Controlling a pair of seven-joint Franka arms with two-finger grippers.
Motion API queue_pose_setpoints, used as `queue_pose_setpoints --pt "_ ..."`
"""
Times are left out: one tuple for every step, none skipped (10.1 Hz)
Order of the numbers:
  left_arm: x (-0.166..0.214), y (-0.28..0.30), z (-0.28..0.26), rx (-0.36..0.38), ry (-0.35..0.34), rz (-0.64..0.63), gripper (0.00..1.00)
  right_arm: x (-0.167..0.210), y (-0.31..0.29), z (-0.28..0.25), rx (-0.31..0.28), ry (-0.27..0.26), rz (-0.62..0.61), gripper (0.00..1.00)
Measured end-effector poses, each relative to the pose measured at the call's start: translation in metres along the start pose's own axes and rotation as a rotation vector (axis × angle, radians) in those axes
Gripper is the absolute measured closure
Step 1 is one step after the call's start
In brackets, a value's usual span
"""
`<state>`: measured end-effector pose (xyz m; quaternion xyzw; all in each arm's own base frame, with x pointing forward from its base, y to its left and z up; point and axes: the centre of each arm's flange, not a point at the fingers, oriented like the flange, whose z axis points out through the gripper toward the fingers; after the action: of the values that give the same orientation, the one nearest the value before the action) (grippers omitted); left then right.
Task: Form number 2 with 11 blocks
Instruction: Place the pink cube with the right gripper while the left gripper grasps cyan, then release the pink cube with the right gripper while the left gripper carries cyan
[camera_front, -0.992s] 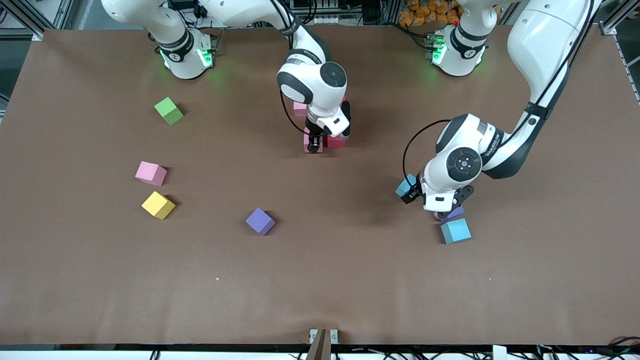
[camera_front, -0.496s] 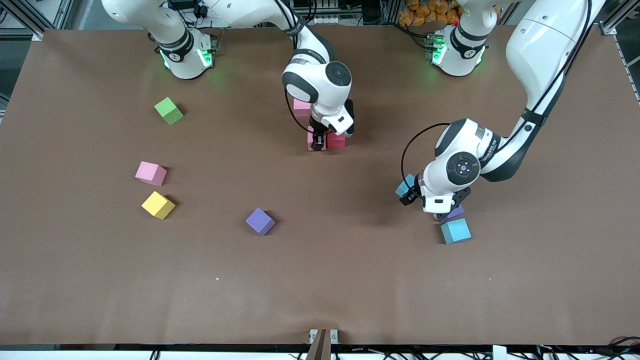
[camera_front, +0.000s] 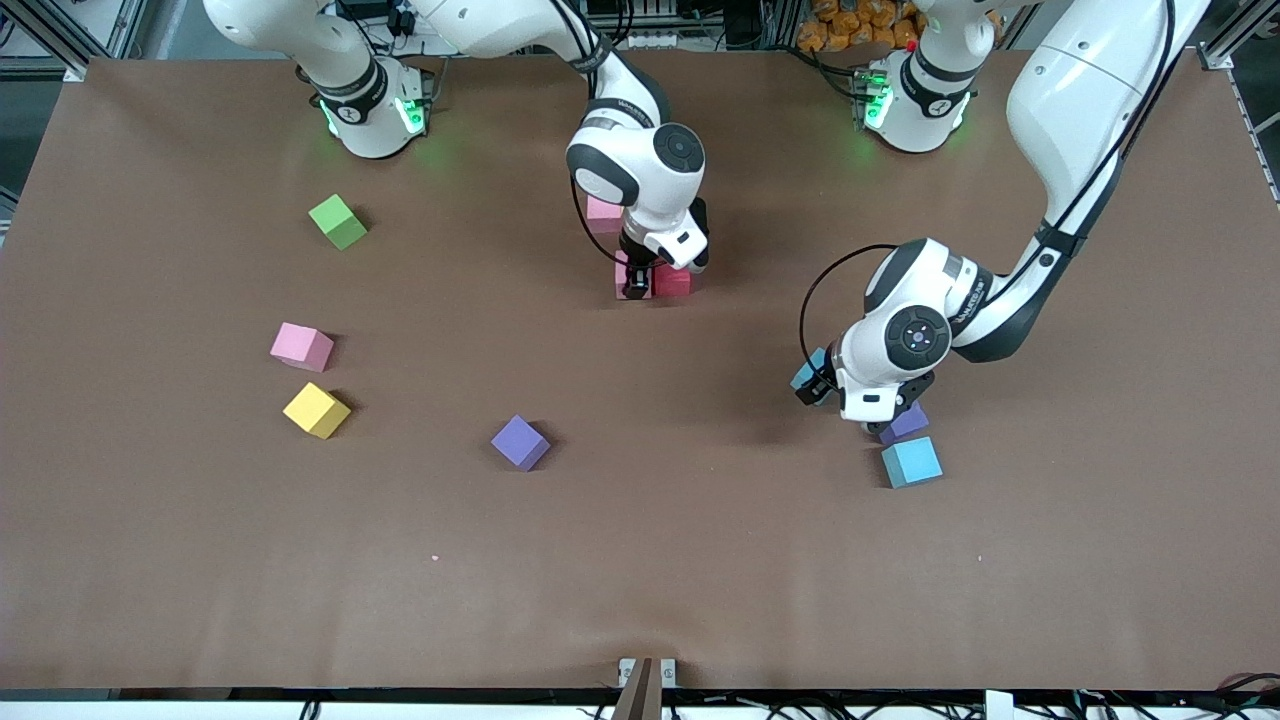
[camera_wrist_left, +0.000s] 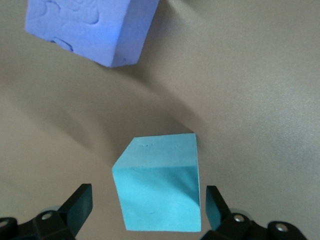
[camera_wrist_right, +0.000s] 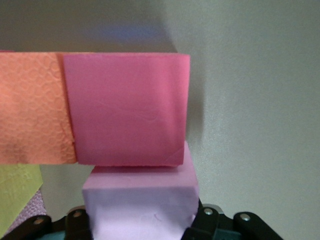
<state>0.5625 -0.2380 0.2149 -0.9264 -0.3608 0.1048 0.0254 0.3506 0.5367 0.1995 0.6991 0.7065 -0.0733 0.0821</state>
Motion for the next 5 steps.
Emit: queue_pose_setpoints --pt "0.000 0.001 0.004 -0.006 -0.004 -0.001 0.00 0.001 -0.001 0.000 0.001 -0.002 -0.003 0.37" --pt "0.000 0.002 0.009 -0.011 -0.010 -0.003 0.00 0.003 -0.004 0.000 0.000 -0.002 -0.008 0.37" --pt "0.001 0.003 0.012 -0.013 -0.011 -0.003 0.00 0.004 -0.007 0.000 -0.001 -0.002 -0.011 0.37" --pt "0.001 0.003 0.013 -0.012 -0.009 0.000 0.00 0.005 -0.008 0.000 -0.001 -0.002 -0.008 0.37" --pt "0.001 0.003 0.015 -0.010 -0.006 0.004 0.00 0.005 -0.008 0.000 -0.002 -0.002 0.000 0.37"
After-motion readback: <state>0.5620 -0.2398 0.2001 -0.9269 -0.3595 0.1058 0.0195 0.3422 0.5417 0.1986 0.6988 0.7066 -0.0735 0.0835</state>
